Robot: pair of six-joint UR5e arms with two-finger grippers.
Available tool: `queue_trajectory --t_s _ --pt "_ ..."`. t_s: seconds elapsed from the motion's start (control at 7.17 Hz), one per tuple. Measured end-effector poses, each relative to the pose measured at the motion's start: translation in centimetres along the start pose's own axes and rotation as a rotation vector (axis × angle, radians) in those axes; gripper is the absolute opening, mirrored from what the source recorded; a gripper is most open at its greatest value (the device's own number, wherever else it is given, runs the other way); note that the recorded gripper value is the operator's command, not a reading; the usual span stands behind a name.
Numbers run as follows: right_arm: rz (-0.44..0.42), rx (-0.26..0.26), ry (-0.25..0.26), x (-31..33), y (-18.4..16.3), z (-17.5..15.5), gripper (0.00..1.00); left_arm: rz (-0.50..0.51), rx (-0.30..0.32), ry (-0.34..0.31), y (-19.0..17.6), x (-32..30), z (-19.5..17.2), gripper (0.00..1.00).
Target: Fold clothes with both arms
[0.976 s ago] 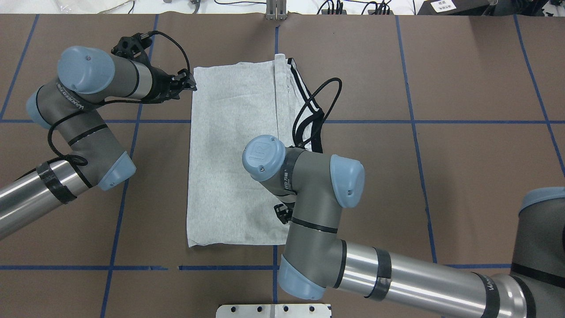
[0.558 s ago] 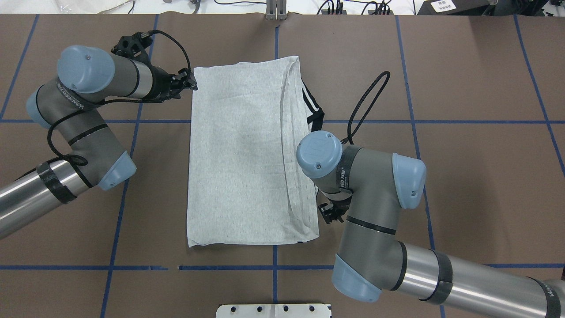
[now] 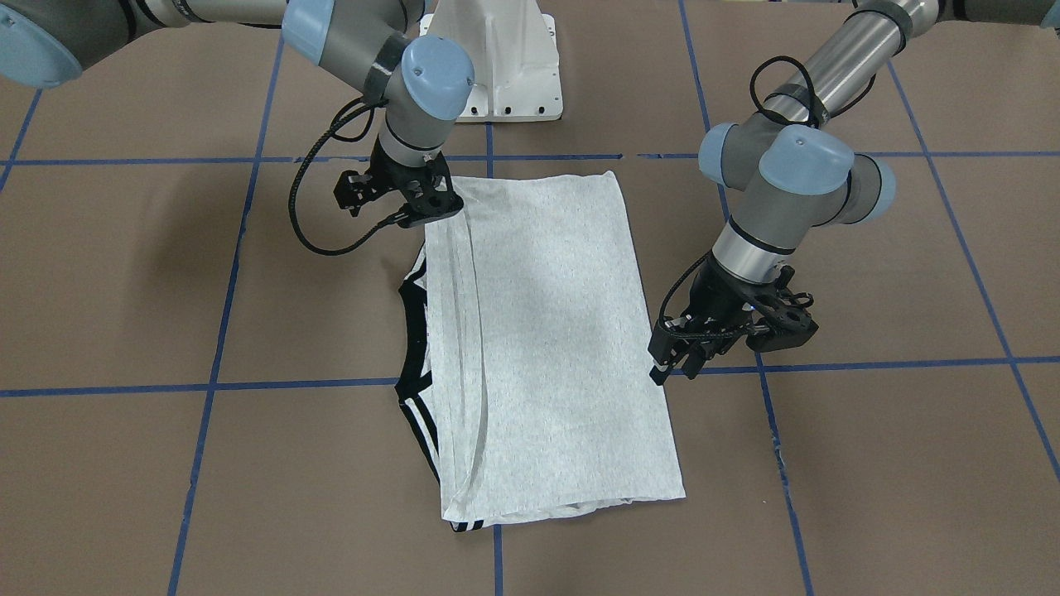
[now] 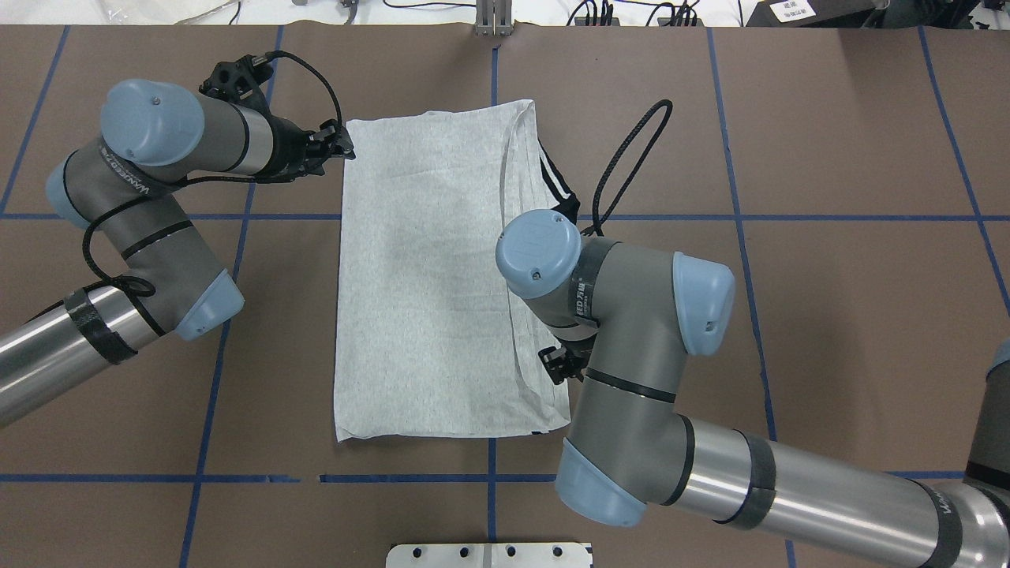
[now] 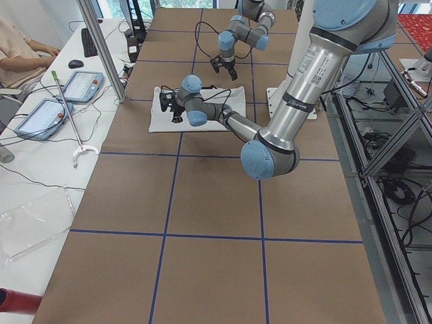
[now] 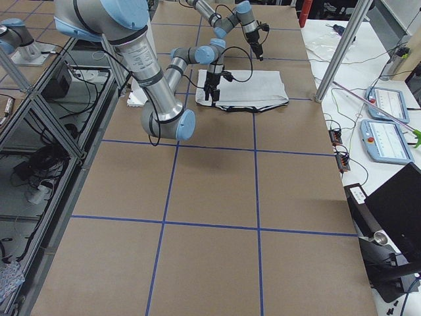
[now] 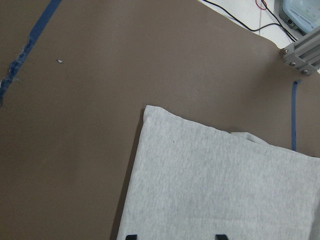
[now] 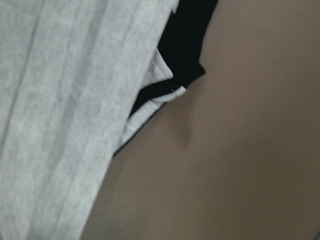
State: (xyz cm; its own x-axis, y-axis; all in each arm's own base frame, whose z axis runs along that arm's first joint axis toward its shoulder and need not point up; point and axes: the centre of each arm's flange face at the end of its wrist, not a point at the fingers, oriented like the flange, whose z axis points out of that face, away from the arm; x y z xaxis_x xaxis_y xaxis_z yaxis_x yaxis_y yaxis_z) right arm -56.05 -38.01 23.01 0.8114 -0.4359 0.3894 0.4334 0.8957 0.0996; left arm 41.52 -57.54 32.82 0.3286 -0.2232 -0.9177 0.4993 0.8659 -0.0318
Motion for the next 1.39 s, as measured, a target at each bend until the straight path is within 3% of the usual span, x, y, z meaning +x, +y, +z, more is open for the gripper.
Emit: queue_trajectory --t_s 0.28,0.56,1.39 --pt "0.033 0.030 -0.029 -3.0 -2.9 -1.3 1.00 -0.001 0.000 0.004 0.0 0.2 -0.2 0.61" --pt "0.063 0.021 -0.027 -5.7 -4.9 -2.0 1.00 0.000 0.000 0.004 0.0 0.2 -0.2 0.61" --pt "0.056 -0.027 0.002 -7.1 -4.1 1.0 1.00 -0.001 -0.002 0.002 0.1 0.1 -0.1 0.61"
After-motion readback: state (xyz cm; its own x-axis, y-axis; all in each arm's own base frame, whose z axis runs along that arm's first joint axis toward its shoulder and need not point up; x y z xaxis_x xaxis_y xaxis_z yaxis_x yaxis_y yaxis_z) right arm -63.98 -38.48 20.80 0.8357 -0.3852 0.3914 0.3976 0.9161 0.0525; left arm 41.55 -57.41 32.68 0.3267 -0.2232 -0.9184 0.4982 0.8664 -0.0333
